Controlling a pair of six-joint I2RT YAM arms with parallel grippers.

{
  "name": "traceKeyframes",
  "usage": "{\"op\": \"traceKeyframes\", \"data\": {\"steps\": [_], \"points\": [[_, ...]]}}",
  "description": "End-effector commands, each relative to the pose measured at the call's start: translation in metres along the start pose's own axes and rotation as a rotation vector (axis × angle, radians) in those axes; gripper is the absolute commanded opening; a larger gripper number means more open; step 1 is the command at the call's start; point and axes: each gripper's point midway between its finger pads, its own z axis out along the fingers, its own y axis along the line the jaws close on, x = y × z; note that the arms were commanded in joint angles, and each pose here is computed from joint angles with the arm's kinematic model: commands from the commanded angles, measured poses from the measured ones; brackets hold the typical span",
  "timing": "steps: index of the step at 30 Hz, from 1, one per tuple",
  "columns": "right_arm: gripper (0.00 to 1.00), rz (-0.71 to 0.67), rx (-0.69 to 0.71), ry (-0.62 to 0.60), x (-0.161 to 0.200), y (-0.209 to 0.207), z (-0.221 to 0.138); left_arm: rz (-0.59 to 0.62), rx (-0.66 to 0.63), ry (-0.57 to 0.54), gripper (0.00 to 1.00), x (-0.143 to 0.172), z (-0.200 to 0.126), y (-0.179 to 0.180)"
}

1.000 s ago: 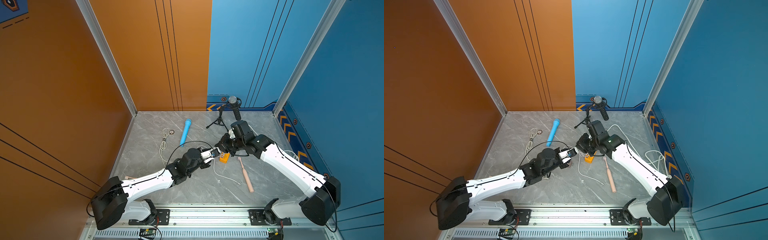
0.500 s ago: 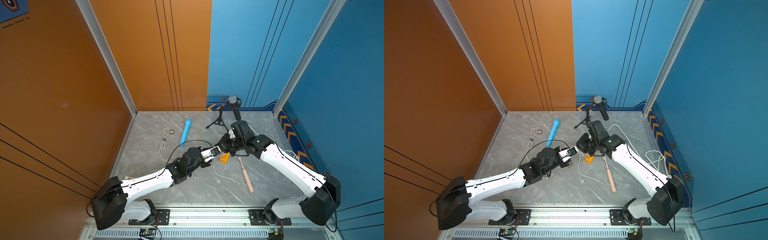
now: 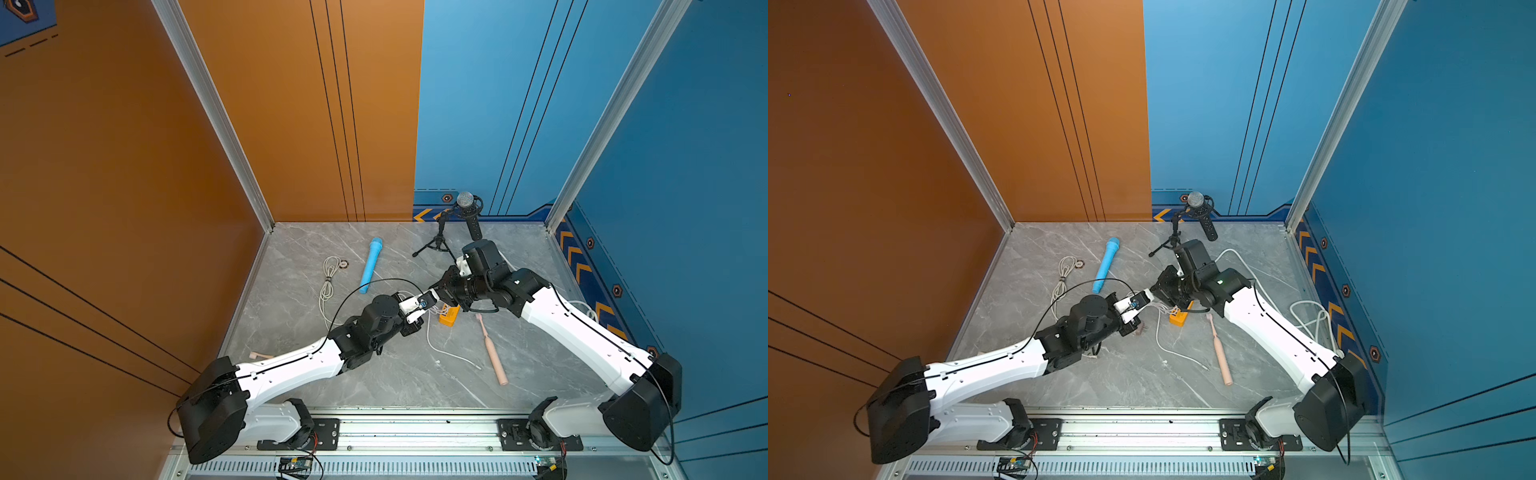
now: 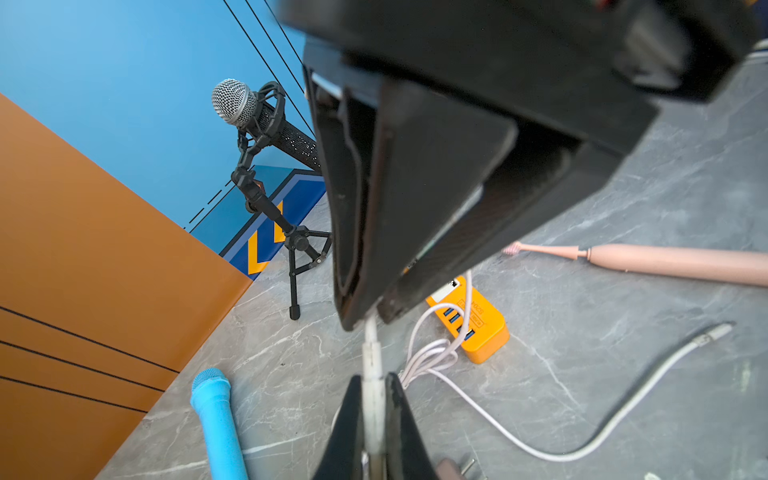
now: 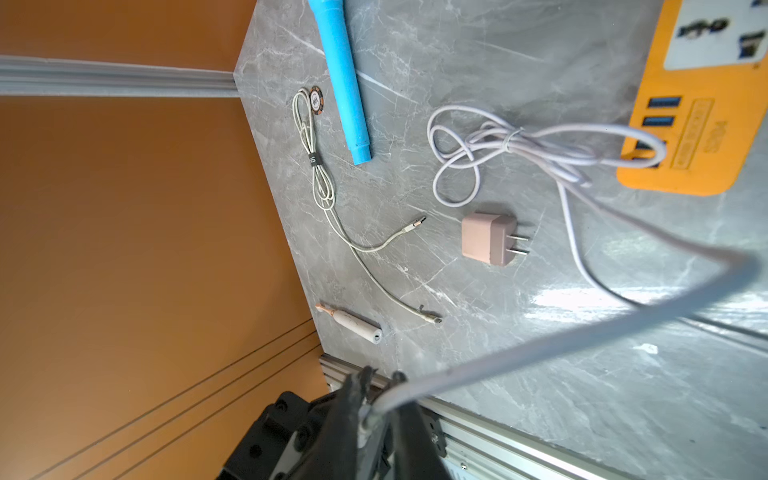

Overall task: Charge the electric toothbrush
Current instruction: Pick up the charging cable from the center of the board.

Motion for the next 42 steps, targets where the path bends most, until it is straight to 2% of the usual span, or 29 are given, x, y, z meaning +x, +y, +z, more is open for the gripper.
{"op": "traceKeyframes", "data": {"steps": [1, 5, 9, 14, 26, 35, 38, 42], "points": [[0.34, -0.133, -0.113, -0.01, -0.001, 0.025, -0.019, -0.177, 0.027, -0.031, 0.0, -0.005, -0.009, 0.002], [0.42, -0.192, -0.217, 0.031, 0.011, 0.034, -0.019, -0.258, 0.041, -0.029, 0.0, -0.005, -0.01, 0.002], [0.43, -0.226, -0.277, 0.007, 0.012, 0.036, -0.026, -0.29, 0.069, -0.039, 0.0, -0.008, -0.012, -0.002], [0.4, -0.242, -0.277, 0.027, 0.015, 0.029, -0.016, -0.317, 0.091, -0.064, 0.0, -0.018, -0.014, -0.002], [0.21, -0.254, -0.307, 0.037, 0.018, 0.026, -0.005, -0.34, 0.109, -0.082, 0.0, -0.028, -0.013, -0.003], [0.11, -0.268, -0.337, 0.046, 0.021, 0.031, -0.005, -0.353, 0.103, -0.078, 0.0, -0.032, -0.006, -0.002], [0.0, -0.263, -0.336, 0.031, 0.018, 0.031, -0.007, -0.361, 0.102, -0.078, 0.0, -0.034, -0.004, -0.001], [0.0, -0.242, -0.284, -0.026, 0.005, 0.025, -0.01, -0.368, 0.091, -0.069, 0.02, -0.031, -0.002, 0.0]]}}
